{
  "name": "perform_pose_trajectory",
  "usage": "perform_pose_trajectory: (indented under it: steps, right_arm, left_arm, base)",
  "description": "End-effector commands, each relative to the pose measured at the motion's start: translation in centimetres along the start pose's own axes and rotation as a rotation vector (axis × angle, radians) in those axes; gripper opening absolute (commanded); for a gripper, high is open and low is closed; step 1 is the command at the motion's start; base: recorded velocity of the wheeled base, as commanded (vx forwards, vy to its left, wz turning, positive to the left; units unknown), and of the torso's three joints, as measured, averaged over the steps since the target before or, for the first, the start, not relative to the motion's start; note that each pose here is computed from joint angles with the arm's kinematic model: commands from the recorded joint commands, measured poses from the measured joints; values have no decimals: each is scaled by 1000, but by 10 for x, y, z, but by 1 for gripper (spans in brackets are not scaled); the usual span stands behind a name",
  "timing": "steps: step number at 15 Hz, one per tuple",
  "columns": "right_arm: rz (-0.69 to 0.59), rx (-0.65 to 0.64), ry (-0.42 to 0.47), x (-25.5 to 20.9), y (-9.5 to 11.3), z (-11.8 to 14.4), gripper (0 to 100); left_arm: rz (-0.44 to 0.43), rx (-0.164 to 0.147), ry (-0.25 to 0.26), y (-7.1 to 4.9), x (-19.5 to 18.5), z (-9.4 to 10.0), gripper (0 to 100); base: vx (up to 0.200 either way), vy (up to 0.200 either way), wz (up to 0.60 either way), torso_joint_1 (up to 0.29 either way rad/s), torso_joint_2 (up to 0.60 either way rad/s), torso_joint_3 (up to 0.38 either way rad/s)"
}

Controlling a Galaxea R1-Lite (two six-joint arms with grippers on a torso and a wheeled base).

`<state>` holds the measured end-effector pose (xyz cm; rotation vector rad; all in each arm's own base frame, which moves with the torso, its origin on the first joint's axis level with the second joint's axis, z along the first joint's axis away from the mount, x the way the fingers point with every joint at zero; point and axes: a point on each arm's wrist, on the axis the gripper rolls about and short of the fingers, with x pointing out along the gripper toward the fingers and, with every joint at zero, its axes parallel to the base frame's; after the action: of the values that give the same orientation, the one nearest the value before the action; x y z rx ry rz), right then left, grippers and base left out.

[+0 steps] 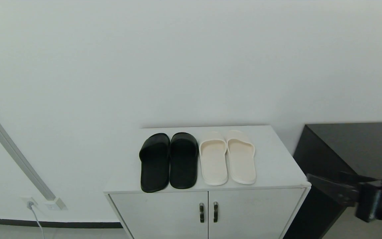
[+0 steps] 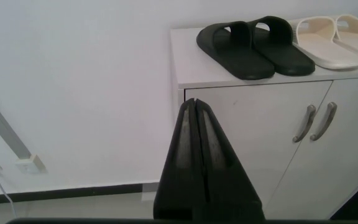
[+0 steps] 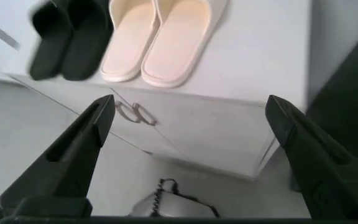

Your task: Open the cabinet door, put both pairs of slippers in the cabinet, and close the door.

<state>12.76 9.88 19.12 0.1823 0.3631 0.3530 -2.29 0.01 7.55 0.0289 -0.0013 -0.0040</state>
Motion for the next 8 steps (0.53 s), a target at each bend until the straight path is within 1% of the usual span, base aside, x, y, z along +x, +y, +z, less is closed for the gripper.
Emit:
perform_pose_trajectory:
  steps: [1,3,5,8]
  right_arm:
    - [0,-27,64,59,47,3,100]
    - [-63,-46,33,89,67,-5,100]
    - [-121,-51,-18,119,86,-15,100]
    - [-166,-51,-52,146,104,-19,100]
  left_arm:
    - [-1,-6,1,0,0,0,0]
    - [1,-24,1,0,0,0,0]
    - [1,-21,1,0,0,0,0]
    - [-2,-20,1,0,0,0,0]
  base:
    - [0,0,0,0,0,0]
    - [0,0,0,0,0,0]
    - [0,0,0,0,0,0]
    - [0,0,0,0,0,0]
